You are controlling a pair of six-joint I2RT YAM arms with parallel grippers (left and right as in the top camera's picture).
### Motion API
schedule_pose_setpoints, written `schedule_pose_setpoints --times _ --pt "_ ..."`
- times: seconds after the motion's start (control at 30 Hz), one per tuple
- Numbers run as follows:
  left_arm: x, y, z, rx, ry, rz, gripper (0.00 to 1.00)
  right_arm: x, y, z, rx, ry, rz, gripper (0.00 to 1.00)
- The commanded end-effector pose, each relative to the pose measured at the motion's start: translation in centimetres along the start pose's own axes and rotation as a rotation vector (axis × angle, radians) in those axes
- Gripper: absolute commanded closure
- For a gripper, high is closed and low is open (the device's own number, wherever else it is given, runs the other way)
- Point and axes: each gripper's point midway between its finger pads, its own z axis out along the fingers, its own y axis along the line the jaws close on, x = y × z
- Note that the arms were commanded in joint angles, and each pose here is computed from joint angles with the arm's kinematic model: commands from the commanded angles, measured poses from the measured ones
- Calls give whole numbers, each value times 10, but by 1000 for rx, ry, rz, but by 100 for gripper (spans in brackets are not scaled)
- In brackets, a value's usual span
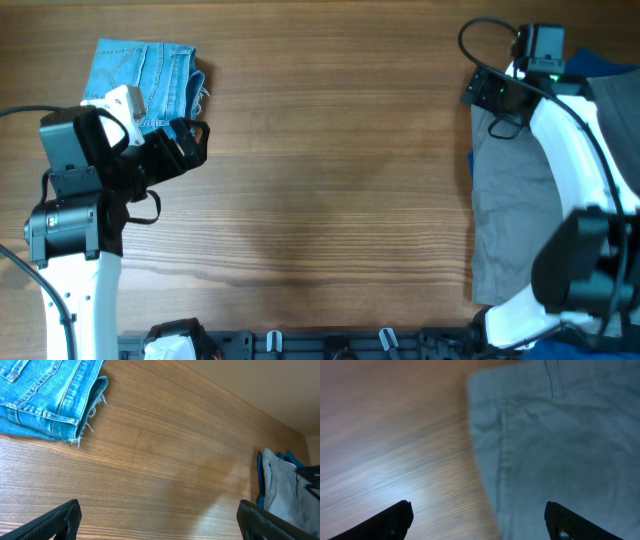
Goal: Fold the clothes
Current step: 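Reach the right gripper to the grey shorts on the right pile and grasp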
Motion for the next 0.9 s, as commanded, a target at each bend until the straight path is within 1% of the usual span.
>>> schedule_pose_setpoints --times 0.0,0.1,0.13,0.2,0.27,0.3,0.33,0.37,0.4,0.47,0.53,0.57,0.63,0.7,0.77,0.87 --pt "-3 -8 -4 23 -7 15 0 10 -13 40 57 67 -112 11" --pt "-3 -7 -4 23 -6 15 0 32 -16 63 74 158 -179 9" --pt "-3 -7 -4 23 -6 15 0 37 -20 68 90 177 -181 12" --pt "-3 -7 -4 23 -6 15 0 38 -27 70 133 179 -159 28" --pt "-3 -7 -4 23 -5 14 0 35 -37 69 189 164 -111 34" --pt "-2 -7 -4 22 -2 13 0 35 -40 69 196 162 -86 42" --pt "-1 -7 -4 21 0 12 0 34 -44 69 201 161 -61 54" --pt "-1 -7 -4 21 2 11 0 32 -50 67 208 161 -29 61" --pt "0 -7 -4 20 4 10 0 31 -58 66 215 163 -10 71" --pt "1 -6 -4 18 11 7 1 29 -73 61 230 167 23 96" --pt "3 -6 -4 16 16 5 0 25 -84 52 231 161 57 96" --pt "4 -5 -4 15 19 3 0 16 -93 40 197 140 96 96" --pt "4 -5 -4 14 19 3 0 6 -97 25 129 111 88 96" --pt "4 -5 -4 15 20 3 0 -5 -104 9 102 72 95 96" --pt "4 -5 -4 14 20 3 0 -21 -113 -16 81 -1 106 96" --pt "4 -5 -4 14 20 3 0 -43 -110 -46 31 -97 92 96"
